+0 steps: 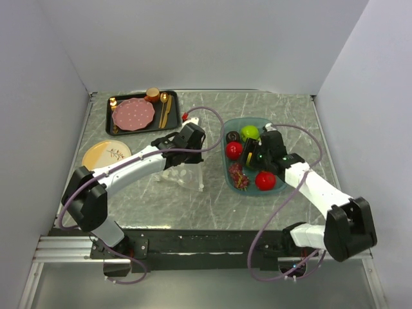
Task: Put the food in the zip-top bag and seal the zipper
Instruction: Place the fake fruit in the bin, then open the zipper of the food storage bag.
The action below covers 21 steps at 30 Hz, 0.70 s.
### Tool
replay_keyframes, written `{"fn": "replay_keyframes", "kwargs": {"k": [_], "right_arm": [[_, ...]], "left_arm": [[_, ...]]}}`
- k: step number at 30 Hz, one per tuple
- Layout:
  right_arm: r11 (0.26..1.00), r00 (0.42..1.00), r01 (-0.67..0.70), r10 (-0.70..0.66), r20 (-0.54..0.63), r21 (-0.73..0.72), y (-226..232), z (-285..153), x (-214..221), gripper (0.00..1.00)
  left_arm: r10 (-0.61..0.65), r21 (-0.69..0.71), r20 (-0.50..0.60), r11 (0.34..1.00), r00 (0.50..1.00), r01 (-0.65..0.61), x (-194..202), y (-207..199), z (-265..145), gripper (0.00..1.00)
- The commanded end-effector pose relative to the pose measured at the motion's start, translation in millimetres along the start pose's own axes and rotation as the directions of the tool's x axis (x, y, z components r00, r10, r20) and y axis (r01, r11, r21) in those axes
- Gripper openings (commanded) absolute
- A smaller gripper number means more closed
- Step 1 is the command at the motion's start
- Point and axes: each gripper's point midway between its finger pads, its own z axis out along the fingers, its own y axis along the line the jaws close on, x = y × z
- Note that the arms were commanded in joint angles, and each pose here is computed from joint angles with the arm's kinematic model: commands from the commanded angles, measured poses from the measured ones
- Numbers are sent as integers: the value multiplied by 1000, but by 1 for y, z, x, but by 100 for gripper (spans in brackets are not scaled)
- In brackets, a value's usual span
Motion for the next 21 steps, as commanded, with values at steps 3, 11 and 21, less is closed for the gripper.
{"fn": "replay_keyframes", "kwargs": {"k": [3, 11, 21], "right_arm": [[993, 999, 37, -32, 44, -116, 26, -9, -14, 81], [838, 996, -73, 94, 11, -541, 117, -55, -29, 38], [731, 991, -118, 41, -129, -672, 178, -36, -17, 34]], "left_arm": [[-7, 44, 63, 999, 998, 4, -21, -8, -15, 1], [-35, 53, 66, 998, 997, 31, -20, -9, -18, 1], [-46, 97, 84, 995, 995, 38, -25, -15, -25, 1]]}}
